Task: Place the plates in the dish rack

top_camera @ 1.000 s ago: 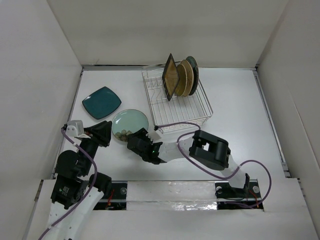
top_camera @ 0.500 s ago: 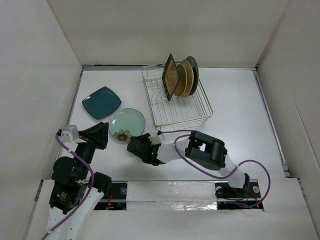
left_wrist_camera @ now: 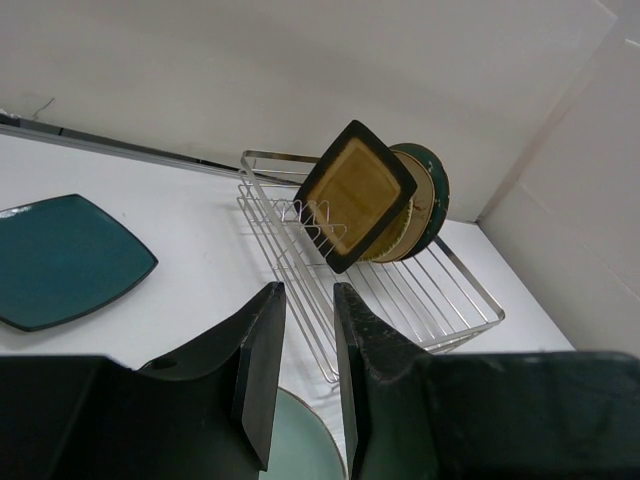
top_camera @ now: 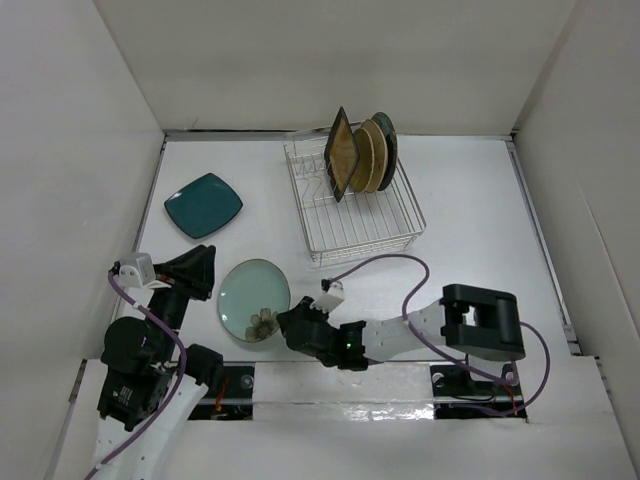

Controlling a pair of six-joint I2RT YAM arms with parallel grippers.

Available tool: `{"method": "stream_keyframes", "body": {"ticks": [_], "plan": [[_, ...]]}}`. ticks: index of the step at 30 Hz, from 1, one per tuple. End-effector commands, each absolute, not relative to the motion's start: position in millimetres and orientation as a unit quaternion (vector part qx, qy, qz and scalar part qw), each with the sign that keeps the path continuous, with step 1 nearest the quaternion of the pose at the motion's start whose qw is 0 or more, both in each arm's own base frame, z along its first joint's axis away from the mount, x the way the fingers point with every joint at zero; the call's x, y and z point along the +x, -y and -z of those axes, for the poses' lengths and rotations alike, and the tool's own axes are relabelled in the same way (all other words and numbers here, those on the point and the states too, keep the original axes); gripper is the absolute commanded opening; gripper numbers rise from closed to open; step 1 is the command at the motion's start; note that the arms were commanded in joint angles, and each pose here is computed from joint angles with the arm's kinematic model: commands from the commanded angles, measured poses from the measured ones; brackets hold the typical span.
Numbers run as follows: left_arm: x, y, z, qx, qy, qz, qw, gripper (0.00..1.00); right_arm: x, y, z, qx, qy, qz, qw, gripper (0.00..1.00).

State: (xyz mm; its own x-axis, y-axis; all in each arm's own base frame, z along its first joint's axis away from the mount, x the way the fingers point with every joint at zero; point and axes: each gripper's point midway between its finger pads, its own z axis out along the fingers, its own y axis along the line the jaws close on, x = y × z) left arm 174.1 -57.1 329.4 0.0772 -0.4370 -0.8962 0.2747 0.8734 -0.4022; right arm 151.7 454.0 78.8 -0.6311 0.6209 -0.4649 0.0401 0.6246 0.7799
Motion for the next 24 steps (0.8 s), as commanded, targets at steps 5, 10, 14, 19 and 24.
{"method": "stream_keyframes", "body": {"ticks": [5,10,14,19,24], "plan": [[173,56,-338,-0.065,-0.622,0.248,0.740,0.23,197,-431,-248,0.164,-0.713,-0.457,0.506,0.00],[176,57,-335,-0.067,-0.627,0.244,0.737,0.23,245,-388,-323,0.136,-0.676,-0.441,0.575,0.00],[178,60,-333,-0.062,-0.632,0.245,0.732,0.24,310,-357,-369,0.102,-0.670,-0.350,0.647,0.00],[181,62,-330,-0.059,-0.639,0.244,0.727,0.24,390,-310,-387,0.079,-0.688,-0.114,0.712,0.00],[185,63,-327,-0.060,-0.646,0.239,0.723,0.25,452,-293,-398,0.085,-0.689,-0.014,0.720,0.00]]}}
